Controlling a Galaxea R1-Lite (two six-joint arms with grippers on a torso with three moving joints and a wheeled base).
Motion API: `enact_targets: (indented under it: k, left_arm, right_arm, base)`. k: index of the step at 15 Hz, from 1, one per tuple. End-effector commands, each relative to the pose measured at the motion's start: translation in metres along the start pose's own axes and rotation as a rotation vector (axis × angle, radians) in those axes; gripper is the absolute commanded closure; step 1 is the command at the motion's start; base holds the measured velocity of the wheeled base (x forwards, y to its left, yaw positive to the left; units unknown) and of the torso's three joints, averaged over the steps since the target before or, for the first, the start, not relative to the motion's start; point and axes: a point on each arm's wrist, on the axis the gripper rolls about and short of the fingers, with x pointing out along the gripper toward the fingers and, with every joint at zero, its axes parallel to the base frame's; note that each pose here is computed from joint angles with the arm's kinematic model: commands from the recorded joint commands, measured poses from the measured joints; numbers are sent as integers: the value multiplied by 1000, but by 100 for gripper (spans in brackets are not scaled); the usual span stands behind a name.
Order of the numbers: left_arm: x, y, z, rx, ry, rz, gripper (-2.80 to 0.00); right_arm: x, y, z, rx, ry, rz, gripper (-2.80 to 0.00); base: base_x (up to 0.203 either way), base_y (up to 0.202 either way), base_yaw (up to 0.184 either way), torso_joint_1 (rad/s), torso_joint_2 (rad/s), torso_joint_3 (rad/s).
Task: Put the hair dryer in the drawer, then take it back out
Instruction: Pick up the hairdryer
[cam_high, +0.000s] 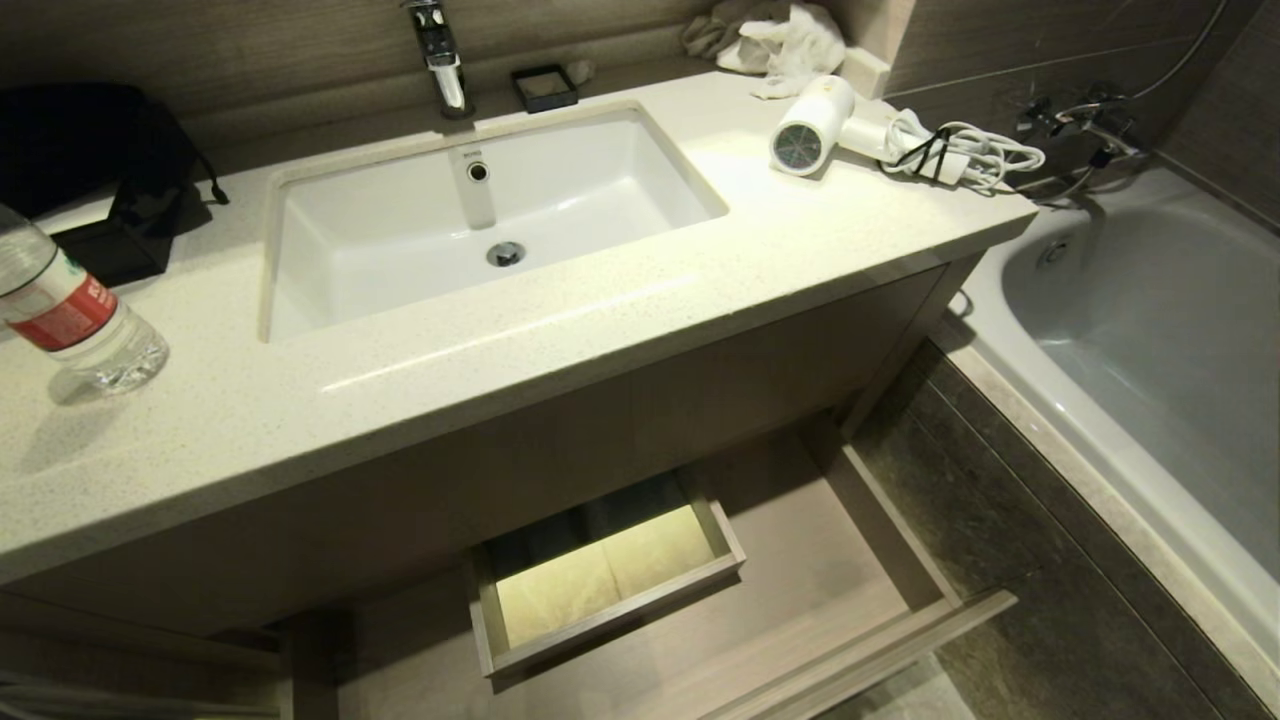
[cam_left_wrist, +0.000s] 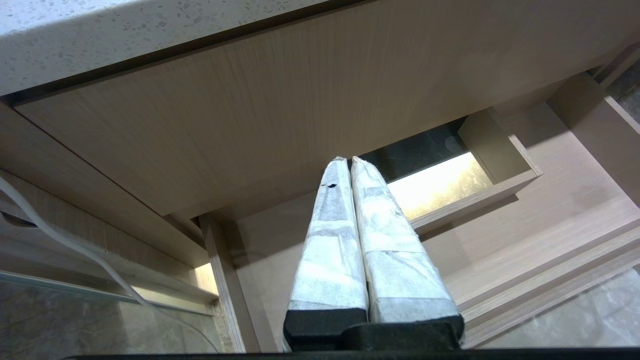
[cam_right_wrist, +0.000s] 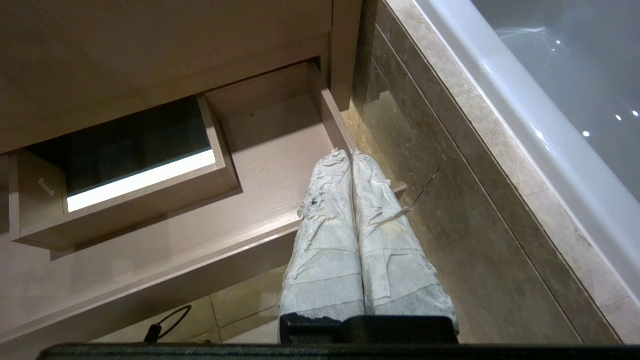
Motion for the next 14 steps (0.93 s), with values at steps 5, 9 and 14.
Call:
enact_targets:
  k: [5, 9, 14]
  left_arm:
    - [0, 0, 0, -1, 0, 0, 0]
    - [0, 0, 0, -1, 0, 0, 0]
    - [0, 0, 0, -2, 0, 0, 0]
  right_arm:
    - [1, 0, 33, -6, 12, 23, 0]
    - [-5, -2, 117, 2, 5, 20, 0]
    - [37, -7, 229, -3, 184, -35, 0]
  base:
    - [0, 0, 0, 0, 0, 0]
    - [0, 0, 0, 0, 0, 0]
    - [0, 0, 0, 0, 0, 0]
